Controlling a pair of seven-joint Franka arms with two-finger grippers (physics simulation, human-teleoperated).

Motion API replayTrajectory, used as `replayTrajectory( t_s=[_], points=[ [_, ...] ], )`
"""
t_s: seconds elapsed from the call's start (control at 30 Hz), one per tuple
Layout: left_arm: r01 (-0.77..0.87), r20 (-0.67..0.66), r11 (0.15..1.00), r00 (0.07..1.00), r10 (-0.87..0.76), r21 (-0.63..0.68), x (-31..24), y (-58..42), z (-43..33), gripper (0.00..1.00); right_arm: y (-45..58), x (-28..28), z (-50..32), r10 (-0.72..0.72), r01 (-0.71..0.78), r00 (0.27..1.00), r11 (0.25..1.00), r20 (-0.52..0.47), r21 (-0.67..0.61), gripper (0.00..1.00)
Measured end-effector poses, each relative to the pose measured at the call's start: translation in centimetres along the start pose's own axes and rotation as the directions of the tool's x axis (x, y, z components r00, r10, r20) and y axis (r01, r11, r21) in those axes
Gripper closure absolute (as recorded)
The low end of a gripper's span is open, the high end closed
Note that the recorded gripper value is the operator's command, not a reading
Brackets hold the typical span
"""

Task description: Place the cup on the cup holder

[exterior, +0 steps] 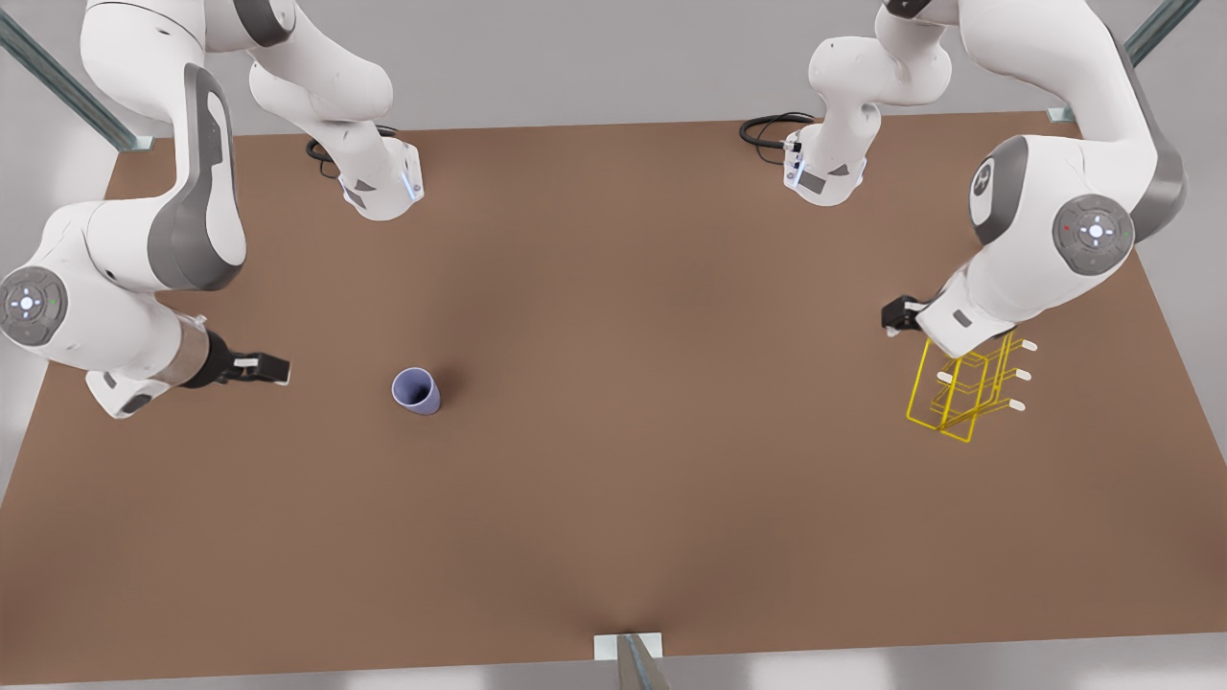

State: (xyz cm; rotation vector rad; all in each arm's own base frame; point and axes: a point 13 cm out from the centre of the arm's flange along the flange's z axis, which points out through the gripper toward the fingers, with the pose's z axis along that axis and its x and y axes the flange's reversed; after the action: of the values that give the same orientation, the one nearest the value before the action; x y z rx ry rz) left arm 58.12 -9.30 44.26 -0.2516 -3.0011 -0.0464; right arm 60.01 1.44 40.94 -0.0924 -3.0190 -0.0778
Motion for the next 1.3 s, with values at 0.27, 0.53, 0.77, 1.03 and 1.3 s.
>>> replayTrajectory(
  t_s=[0.27, 0.53, 0.77, 1.03, 1.3],
  points=[
    [0.018, -0.043, 1.0, 0.999, -0.018, -0.001, 0.3, -0.1, 1.3, 0.0, 0.5, -0.6, 2.3, 0.008, -0.008, 1.0, 1.0, 0.009, 0.0, 0.0],
    [0.104, -0.28, 0.992, 0.957, -0.081, 0.065, 1.2, 2.1, 9.6, 0.0, 9.7, 2.4, 14.6, -0.116, 0.118, 0.992, 0.993, -0.05, 0.026, 0.0],
    [0.12, -0.314, 0.99, 0.945, -0.089, 0.079, 1.5, 2.1, 10.4, 0.0, 14.9, 7.0, 24.3, -0.165, 0.168, 0.984, 0.985, -0.067, 0.046, 0.0],
    [0.128, -0.329, 0.989, 0.94, -0.096, 0.078, 1.6, 2.4, 10.9, 0.0, 16.0, 5.3, 30.3, -0.106, 0.106, 0.994, 0.994, -0.003, 0.024, 0.0],
    [0.141, -0.329, 0.987, 0.938, -0.108, 0.078, 1.6, 3.0, 11.0, 0.0, 15.3, 5.2, 31.9, -0.049, 0.048, 0.999, 0.999, 0.017, 0.017, 0.68]
  ],
)
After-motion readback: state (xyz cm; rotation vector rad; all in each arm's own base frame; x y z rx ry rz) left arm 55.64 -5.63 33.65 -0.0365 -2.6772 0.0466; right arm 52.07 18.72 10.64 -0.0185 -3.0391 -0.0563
